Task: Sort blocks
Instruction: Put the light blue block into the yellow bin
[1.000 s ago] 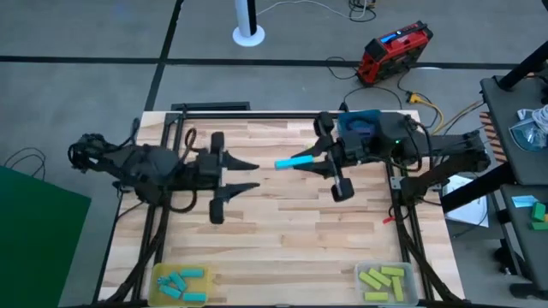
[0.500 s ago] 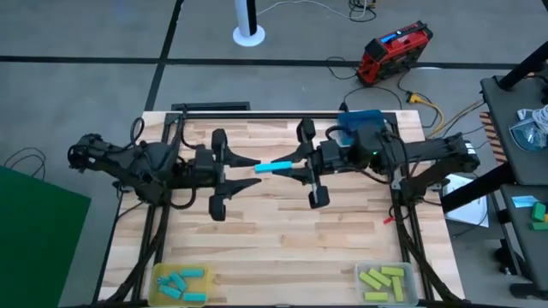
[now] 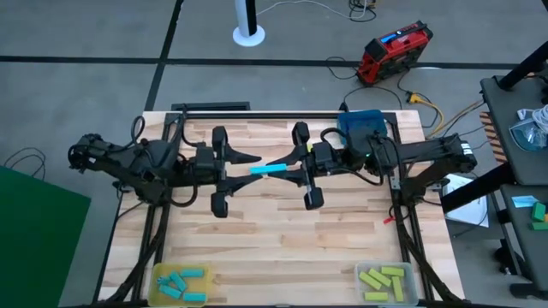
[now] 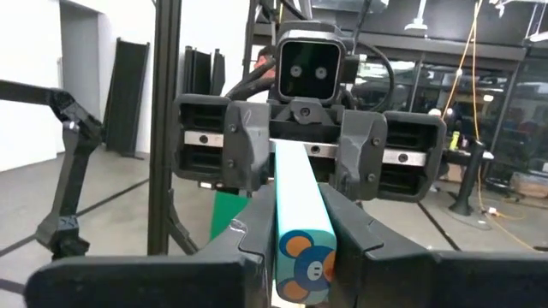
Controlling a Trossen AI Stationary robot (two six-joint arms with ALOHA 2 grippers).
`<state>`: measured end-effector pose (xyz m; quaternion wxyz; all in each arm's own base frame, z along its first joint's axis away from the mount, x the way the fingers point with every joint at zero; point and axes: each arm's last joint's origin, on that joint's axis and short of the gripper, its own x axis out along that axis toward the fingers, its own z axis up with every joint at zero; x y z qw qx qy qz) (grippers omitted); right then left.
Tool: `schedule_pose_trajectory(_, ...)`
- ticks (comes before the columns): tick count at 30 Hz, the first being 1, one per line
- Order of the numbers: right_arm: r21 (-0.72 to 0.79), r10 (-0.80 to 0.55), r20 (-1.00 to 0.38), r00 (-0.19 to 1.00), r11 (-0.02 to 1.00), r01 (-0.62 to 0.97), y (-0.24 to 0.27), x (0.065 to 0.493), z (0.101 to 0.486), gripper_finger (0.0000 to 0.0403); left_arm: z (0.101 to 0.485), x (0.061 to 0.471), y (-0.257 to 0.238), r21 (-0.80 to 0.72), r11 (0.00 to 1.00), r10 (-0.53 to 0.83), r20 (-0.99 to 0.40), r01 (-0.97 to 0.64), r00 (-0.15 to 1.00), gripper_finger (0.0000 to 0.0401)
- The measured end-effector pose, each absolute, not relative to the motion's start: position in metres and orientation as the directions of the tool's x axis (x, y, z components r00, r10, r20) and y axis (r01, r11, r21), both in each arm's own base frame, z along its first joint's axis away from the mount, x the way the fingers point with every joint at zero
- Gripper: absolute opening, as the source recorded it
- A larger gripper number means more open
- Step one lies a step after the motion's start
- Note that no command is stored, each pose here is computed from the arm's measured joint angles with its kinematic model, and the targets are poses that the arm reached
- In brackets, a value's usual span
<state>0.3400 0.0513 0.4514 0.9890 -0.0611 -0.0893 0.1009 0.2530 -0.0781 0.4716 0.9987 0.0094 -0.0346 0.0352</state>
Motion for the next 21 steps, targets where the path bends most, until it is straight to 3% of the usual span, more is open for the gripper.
schedule_pose_trajectory(8,-0.124,0.210,0.164,0.964,0.974,-0.191,0.0514,0.3406,0.4509,0.0052,0.4713,0.2530,-0.0783,0.019,0.998,0.063,0.067,-0.064,0.996,0.0145)
schedule_pose_trajectory(16,-0.102,0.186,0.151,0.971,0.980,-0.172,0.0506,0.3407,0.4498,0.0052,0.4707,0.2530,-0.0782,0.034,0.997,0.065,0.061,-0.067,0.996,0.0028)
schedule_pose_trajectory(21,-0.084,0.169,0.111,0.979,0.984,-0.160,0.0500,0.3406,0.4466,0.0052,0.4695,0.2533,-0.0781,0.030,0.997,0.069,0.050,-0.071,0.996,0.0028)
